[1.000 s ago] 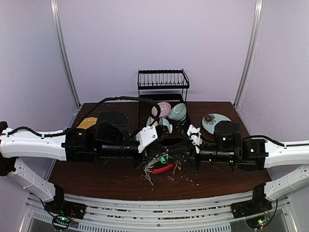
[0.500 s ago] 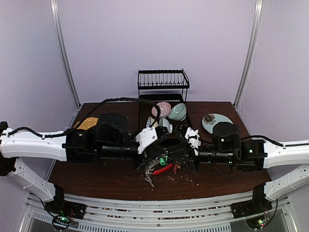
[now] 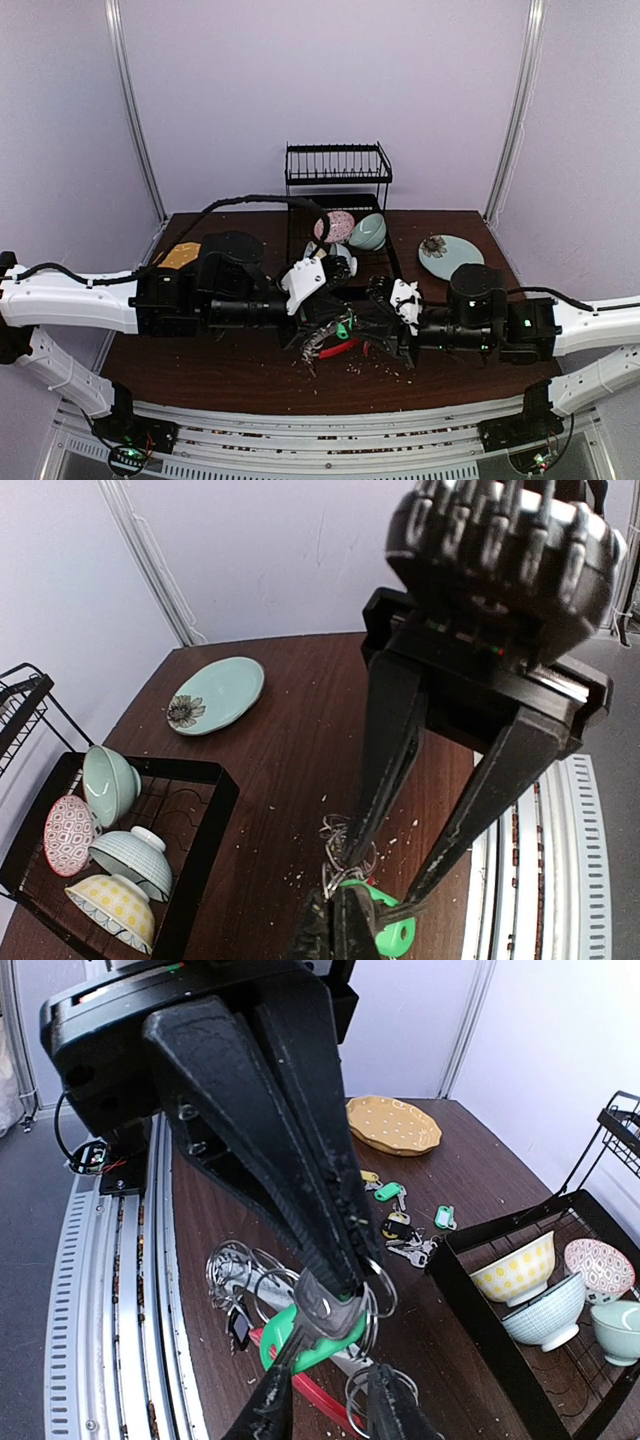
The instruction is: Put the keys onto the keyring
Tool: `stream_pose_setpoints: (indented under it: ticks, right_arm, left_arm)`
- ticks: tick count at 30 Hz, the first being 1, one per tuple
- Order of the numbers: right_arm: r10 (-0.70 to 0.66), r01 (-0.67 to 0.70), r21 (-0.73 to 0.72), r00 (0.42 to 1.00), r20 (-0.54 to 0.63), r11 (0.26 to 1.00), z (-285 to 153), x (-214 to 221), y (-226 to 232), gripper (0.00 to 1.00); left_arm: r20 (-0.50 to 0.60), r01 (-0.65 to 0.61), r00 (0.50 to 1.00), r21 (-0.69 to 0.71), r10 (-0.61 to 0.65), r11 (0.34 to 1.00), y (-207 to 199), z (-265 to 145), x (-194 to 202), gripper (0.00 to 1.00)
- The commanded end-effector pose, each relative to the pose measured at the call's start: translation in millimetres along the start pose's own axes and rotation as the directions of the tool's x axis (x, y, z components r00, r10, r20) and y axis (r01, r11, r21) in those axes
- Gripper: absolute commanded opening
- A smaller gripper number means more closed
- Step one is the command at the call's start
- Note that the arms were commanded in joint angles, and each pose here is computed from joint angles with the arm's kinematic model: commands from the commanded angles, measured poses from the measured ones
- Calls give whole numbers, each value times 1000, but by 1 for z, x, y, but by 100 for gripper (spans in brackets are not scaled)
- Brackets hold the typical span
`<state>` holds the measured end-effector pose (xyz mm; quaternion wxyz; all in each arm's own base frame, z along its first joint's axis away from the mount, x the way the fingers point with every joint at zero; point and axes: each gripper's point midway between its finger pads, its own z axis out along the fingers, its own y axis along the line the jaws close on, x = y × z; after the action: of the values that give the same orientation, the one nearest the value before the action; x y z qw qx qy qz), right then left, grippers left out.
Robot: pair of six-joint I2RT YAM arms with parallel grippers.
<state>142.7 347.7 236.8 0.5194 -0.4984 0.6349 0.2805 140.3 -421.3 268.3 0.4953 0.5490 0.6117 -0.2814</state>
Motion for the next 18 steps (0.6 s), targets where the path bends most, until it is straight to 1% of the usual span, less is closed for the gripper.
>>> stream_pose_setpoints:
  ticks: [1, 5, 10, 14, 18]
  right_arm:
    - [-6, 4, 93, 1000, 20, 996, 3, -12, -13, 25]
    - [8, -13, 130, 999, 38, 991, 0, -17, -19, 20]
    - [-4, 1, 183, 1000, 17, 983, -2, -15, -29, 19]
    - [-5, 2, 181, 1000, 17, 983, -4, -18, -29, 21]
    - [6, -8, 120, 1000, 21, 993, 2, -20, -18, 27]
  left_arm:
    - [97, 9, 995, -2, -9, 1000, 2, -4, -27, 0]
    - [100, 7, 995, 4, -7, 1000, 1, -5, -28, 0]
    - [102, 0, 995, 12, -1, 1000, 0, -5, -28, 0]
    - [108, 1, 994, 6, -2, 1000, 1, -7, -29, 0]
    - [108, 2, 994, 8, -3, 1000, 0, -5, -29, 0]
